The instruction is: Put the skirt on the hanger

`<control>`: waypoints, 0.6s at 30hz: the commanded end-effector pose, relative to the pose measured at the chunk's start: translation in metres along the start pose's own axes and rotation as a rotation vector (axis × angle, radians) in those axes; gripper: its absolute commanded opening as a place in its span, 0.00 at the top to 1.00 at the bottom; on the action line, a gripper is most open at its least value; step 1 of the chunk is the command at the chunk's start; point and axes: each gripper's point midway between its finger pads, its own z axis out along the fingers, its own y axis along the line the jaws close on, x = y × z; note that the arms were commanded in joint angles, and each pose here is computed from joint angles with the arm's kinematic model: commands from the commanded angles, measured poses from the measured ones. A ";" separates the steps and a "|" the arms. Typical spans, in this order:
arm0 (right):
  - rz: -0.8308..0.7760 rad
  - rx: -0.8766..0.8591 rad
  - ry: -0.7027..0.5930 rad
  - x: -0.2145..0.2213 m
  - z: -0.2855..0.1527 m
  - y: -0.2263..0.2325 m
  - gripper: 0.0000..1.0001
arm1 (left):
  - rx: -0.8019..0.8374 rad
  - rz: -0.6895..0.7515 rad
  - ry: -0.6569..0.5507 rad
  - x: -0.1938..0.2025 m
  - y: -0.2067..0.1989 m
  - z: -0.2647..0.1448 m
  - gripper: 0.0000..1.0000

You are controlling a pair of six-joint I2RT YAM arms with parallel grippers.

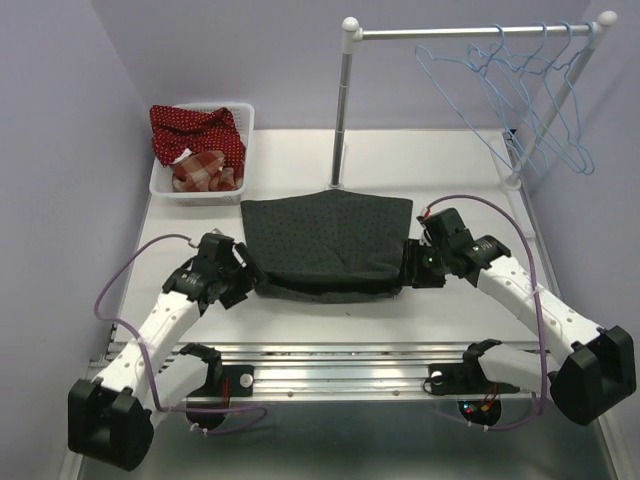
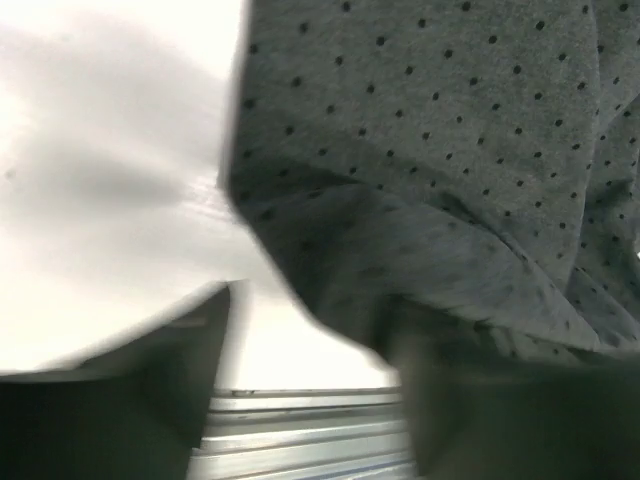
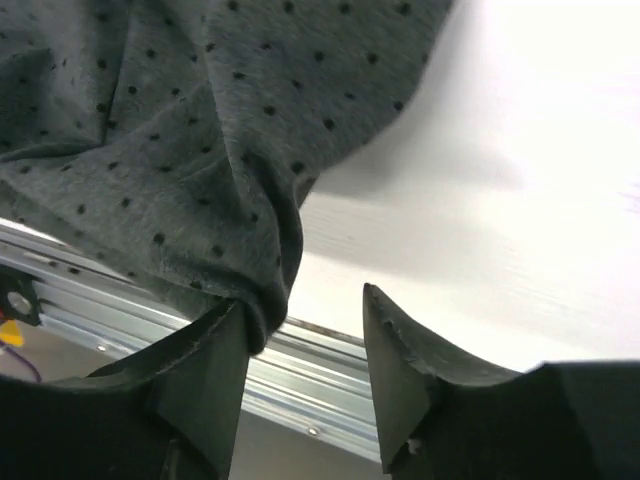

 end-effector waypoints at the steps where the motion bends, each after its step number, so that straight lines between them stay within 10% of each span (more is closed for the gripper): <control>1: 0.090 0.001 -0.023 0.005 -0.016 -0.006 0.32 | 0.001 -0.087 -0.098 -0.011 0.006 -0.029 0.08; 3: 0.077 -0.047 0.032 0.017 -0.021 0.001 0.00 | 0.006 -0.085 -0.125 -0.015 0.006 -0.040 0.01; 18: -0.096 -0.359 -0.075 -0.013 -0.052 0.060 0.00 | 0.179 0.016 -0.146 -0.032 -0.039 -0.058 0.01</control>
